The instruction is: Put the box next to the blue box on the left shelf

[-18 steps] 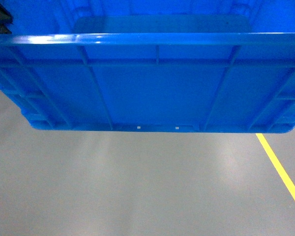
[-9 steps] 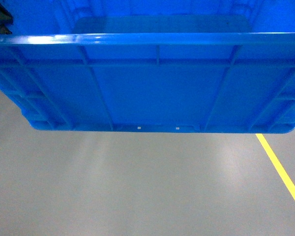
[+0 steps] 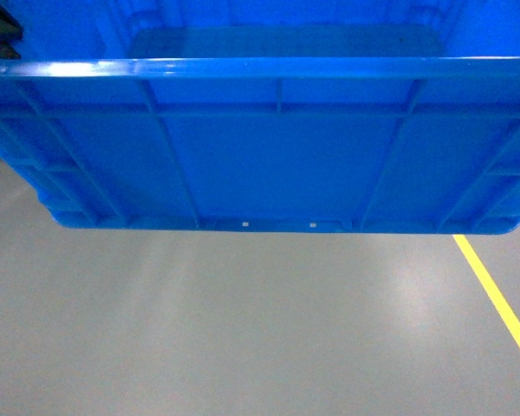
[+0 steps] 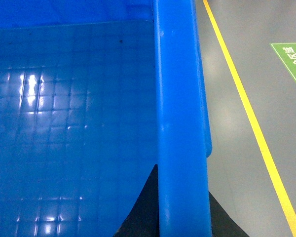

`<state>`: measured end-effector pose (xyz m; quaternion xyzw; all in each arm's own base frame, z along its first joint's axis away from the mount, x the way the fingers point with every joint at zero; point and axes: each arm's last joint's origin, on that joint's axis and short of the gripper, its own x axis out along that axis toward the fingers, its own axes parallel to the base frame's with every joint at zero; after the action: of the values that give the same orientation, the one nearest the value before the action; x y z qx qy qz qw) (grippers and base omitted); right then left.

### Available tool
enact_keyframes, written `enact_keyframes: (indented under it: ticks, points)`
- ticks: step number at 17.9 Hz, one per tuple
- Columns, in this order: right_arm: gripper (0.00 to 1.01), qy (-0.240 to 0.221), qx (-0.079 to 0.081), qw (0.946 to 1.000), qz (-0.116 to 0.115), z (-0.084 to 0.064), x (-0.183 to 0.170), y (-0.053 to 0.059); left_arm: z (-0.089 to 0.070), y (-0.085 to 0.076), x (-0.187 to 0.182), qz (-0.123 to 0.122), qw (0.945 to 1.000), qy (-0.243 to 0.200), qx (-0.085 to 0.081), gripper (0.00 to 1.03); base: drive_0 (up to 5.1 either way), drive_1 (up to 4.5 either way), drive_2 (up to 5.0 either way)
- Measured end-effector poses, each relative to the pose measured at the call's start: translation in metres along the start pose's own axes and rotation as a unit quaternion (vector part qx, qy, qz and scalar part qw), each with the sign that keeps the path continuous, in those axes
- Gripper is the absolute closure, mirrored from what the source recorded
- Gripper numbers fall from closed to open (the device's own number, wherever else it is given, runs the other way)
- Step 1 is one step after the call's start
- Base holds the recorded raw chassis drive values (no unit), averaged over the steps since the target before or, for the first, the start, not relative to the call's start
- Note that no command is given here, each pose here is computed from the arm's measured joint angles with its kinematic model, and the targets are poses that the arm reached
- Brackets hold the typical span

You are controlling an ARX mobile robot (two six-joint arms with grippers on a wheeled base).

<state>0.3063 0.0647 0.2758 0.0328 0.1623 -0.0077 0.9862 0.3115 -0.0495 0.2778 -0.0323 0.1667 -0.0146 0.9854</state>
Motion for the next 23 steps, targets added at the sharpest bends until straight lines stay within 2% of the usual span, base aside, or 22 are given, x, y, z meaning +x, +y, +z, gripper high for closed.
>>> enact_keyframes:
  ticks: [23]
  points:
    - [0.94,-0.001,0.0,1.0,0.0,0.0002,0.0,-0.0001,0.0,0.0,0.0,0.0,1.0,0.0,-0.001,0.95,0.0,4.25,-4.3]
